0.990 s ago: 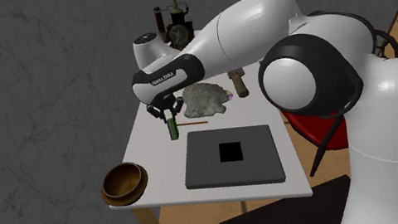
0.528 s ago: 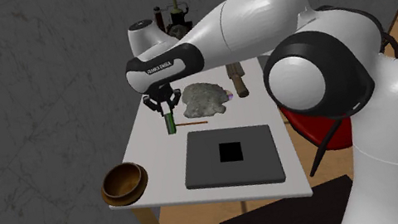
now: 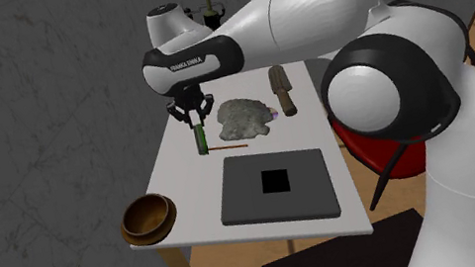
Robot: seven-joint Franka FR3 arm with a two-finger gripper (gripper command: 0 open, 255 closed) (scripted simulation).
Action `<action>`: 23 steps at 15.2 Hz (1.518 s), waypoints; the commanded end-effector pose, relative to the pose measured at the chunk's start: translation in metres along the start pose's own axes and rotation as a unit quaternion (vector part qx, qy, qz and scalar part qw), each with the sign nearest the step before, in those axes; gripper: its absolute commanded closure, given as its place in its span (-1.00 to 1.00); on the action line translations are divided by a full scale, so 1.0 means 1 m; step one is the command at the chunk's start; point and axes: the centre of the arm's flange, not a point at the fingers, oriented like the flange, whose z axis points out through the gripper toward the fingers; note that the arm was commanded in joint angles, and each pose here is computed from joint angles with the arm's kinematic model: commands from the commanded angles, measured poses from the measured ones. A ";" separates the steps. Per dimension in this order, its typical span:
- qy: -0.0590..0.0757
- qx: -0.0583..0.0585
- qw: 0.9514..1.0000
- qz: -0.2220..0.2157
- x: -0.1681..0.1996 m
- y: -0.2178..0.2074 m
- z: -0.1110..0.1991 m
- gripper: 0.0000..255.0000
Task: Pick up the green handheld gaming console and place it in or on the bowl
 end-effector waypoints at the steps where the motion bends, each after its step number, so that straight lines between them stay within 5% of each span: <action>1: 0.000 0.000 1.000 0.000 0.000 0.000 -0.011 1.00; 7: 0.000 0.000 1.000 0.000 0.003 0.000 -0.038 1.00; 23: 0.000 0.000 1.000 0.000 -0.098 -0.177 -0.094 1.00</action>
